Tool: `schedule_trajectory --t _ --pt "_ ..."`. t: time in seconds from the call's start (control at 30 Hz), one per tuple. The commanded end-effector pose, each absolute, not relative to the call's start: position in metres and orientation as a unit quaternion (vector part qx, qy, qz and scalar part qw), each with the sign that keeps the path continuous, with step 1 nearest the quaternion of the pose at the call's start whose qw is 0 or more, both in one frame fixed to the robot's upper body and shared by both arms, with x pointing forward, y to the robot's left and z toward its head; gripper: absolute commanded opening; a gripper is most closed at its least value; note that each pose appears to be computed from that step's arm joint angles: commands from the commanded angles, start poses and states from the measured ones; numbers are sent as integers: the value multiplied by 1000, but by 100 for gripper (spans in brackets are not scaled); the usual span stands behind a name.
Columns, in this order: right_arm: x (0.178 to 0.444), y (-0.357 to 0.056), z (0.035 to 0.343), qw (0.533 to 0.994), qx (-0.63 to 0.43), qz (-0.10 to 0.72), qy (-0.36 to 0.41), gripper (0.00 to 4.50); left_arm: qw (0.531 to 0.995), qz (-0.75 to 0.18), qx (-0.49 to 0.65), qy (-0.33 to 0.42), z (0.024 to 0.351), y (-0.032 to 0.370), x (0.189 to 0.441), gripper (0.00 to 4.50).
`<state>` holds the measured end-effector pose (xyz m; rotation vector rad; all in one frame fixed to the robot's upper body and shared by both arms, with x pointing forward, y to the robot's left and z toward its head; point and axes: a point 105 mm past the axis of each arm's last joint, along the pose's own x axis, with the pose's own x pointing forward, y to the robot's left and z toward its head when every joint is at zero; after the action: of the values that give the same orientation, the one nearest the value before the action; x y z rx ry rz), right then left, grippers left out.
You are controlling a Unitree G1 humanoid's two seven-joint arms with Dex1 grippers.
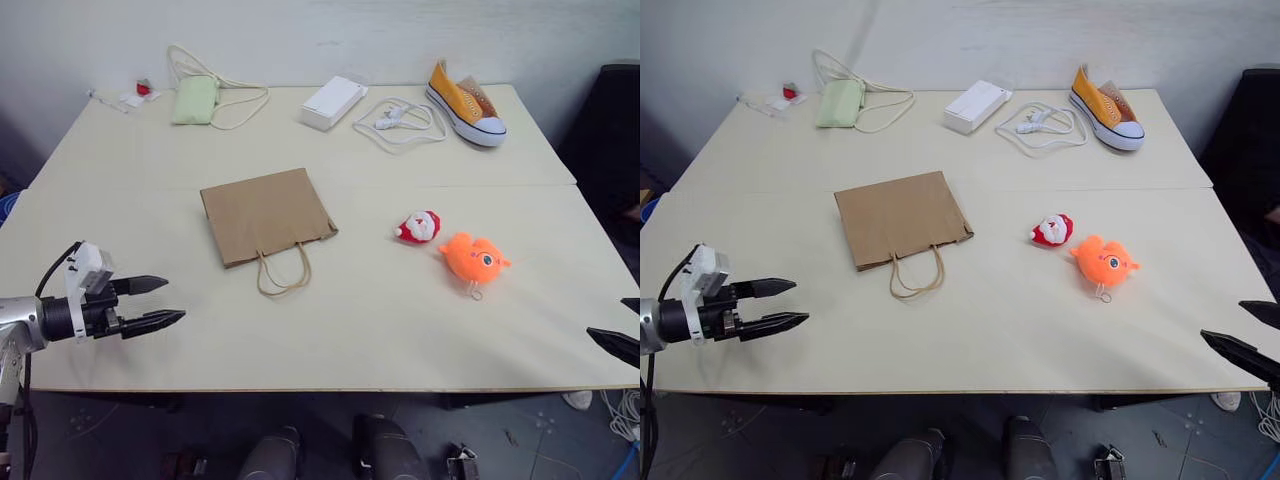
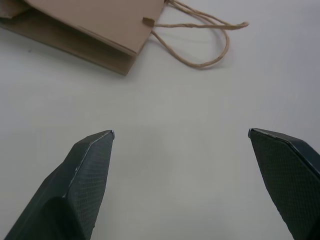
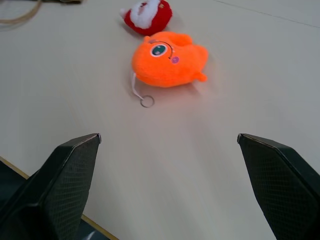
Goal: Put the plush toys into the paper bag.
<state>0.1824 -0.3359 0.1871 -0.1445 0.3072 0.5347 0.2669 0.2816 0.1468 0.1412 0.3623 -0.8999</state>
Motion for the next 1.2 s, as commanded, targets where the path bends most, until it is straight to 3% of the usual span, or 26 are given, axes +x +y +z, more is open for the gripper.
schedule_trajectory --t 0.03,0.77,0.83,1.03,1.2 --pt "183 -333 201 951 -85 267 132 447 892 -416 97 148 166 287 271 450" --pt "192 -331 201 953 -107 253 124 447 874 -445 152 123 176 262 278 450" --pt "192 -324 205 952 -101 264 122 447 859 -469 169 118 179 254 282 450" --pt "192 -253 213 906 -131 387 111 447 754 -578 300 82 182 204 297 450" --pt "198 -202 214 875 -148 455 81 447 703 -605 371 40 176 175 320 450"
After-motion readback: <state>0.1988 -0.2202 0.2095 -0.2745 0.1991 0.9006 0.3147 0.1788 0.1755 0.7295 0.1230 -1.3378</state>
